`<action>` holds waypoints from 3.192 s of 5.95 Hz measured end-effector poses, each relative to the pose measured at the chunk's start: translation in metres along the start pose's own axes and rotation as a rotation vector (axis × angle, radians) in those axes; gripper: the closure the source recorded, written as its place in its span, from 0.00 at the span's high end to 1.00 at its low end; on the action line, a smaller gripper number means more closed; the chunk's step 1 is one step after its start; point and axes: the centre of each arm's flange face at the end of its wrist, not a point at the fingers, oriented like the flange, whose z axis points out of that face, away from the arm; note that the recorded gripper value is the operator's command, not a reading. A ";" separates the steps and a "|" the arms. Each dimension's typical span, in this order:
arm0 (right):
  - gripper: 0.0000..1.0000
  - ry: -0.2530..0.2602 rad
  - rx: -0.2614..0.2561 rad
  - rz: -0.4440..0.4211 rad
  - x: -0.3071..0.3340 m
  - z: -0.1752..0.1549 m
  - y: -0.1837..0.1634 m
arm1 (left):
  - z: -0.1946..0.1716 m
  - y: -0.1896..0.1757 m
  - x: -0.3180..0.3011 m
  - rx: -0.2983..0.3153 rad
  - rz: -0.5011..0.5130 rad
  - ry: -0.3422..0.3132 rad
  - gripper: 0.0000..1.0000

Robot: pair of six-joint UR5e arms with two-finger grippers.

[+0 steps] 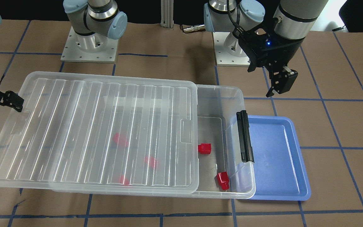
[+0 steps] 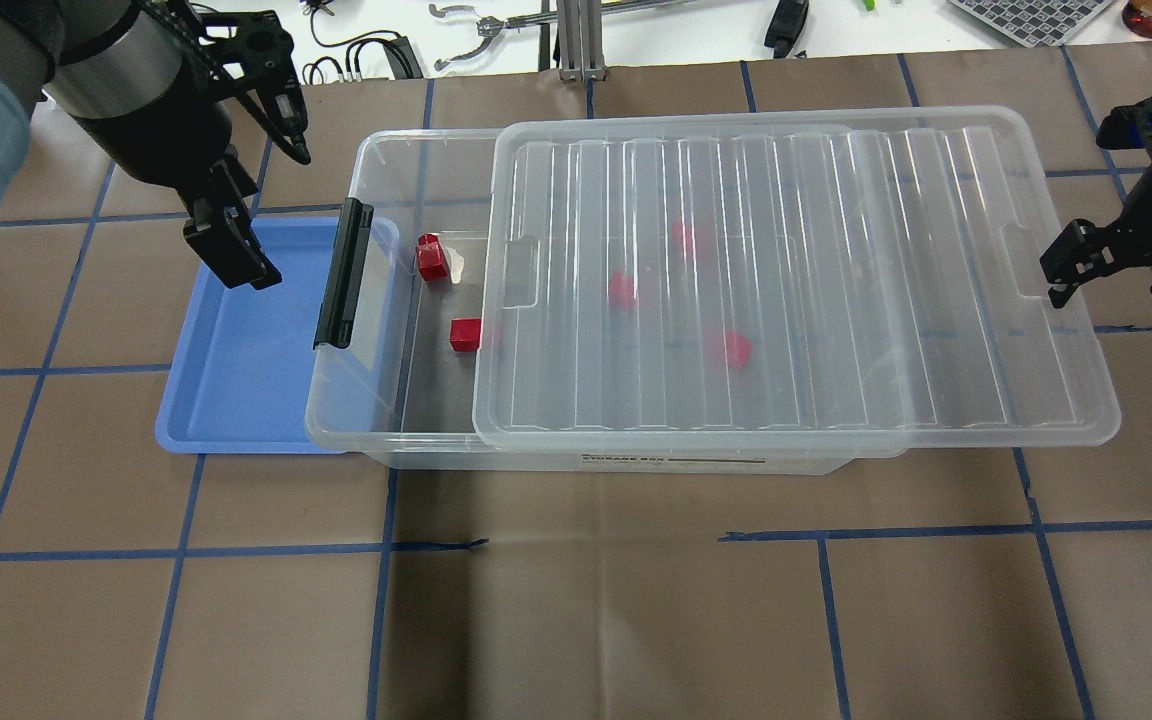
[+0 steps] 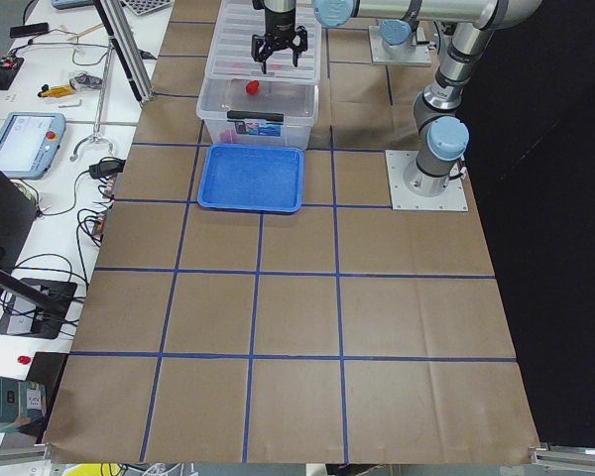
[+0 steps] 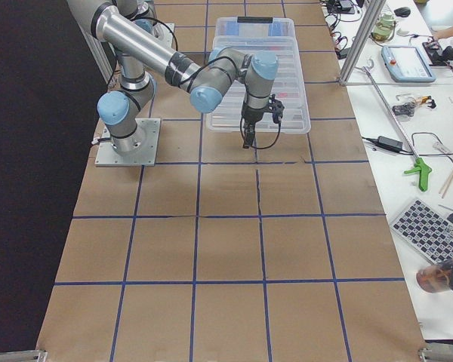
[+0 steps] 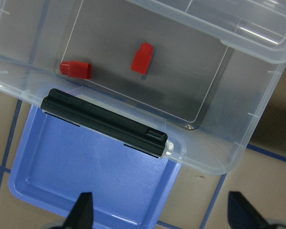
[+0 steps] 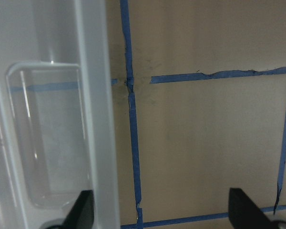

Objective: Place red block in blue tray from box

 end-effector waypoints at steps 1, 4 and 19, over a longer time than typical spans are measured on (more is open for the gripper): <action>1.00 -0.002 -0.001 -0.004 0.012 0.001 0.002 | 0.007 -0.006 -0.006 0.008 0.098 -0.003 0.98; 1.00 -0.002 0.003 -0.014 0.036 0.000 0.006 | 0.049 -0.065 -0.009 0.058 0.259 0.034 0.98; 1.00 -0.083 0.083 0.129 -0.222 -0.199 0.024 | 0.311 -0.114 -0.047 0.038 0.315 0.121 0.26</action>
